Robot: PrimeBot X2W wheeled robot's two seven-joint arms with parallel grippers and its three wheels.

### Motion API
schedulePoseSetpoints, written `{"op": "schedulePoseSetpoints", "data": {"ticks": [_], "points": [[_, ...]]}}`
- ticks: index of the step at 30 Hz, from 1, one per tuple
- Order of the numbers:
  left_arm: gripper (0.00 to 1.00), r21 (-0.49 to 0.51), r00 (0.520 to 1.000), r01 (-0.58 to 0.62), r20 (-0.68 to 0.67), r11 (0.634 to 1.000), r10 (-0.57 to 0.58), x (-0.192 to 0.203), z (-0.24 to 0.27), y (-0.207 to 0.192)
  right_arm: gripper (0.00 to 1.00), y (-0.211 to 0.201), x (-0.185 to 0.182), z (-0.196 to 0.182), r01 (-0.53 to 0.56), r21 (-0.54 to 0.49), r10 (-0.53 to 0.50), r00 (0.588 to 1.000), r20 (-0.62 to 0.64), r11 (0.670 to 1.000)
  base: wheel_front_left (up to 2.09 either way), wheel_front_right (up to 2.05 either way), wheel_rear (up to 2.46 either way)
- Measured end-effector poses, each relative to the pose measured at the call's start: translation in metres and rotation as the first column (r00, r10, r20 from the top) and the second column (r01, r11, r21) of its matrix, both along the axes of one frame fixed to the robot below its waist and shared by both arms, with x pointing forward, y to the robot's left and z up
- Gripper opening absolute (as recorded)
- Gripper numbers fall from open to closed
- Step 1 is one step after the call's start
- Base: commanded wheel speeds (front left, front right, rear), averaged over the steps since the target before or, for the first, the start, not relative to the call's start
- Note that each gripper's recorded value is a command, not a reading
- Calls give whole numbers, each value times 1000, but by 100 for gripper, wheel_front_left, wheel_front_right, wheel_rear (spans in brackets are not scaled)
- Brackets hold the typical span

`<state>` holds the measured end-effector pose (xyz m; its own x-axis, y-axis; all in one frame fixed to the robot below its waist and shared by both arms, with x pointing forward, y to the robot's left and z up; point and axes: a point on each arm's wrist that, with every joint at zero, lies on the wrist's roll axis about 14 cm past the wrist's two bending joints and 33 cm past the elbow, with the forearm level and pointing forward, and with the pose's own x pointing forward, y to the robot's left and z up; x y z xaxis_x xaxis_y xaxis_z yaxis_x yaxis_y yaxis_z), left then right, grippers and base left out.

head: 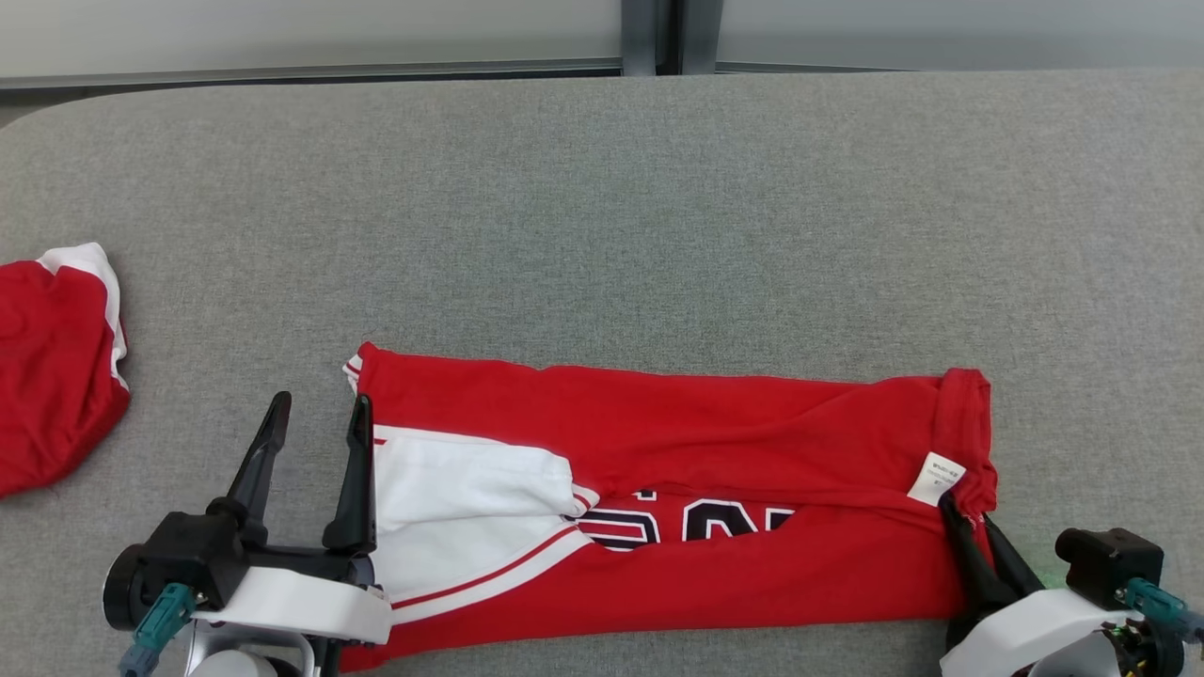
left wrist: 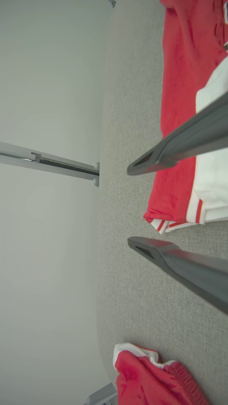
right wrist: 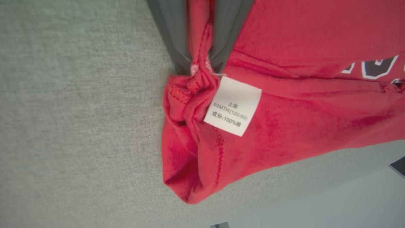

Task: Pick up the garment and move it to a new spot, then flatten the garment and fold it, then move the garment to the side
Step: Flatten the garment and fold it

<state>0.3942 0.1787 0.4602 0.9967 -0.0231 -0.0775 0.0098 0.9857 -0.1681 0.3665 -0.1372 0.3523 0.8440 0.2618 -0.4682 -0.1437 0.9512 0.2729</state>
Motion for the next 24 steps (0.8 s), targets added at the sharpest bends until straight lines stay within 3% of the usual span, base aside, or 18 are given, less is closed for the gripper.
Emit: {"op": "schedulePoseSetpoints", "data": {"ticks": [6, 17, 24], "points": [[100, 0, 1000, 0, 8, 1000, 0, 3, 1, 0, 0, -13, 4, 8, 25, -10, -24, 999, 38, 1000, 0, 0, 0], [100, -11, 1000, 6, 23, 1000, -5, 0, 5, -3, 0, -109, -11, 22, 180, -167, -167, 982, 84, 970, 0, 0, 0], [100, -15, 999, 14, 37, 1000, -14, -8, 11, -7, 0, -71, 15, 85, 87, -153, -39, 956, 289, 984, 0, 0, 0]]}}
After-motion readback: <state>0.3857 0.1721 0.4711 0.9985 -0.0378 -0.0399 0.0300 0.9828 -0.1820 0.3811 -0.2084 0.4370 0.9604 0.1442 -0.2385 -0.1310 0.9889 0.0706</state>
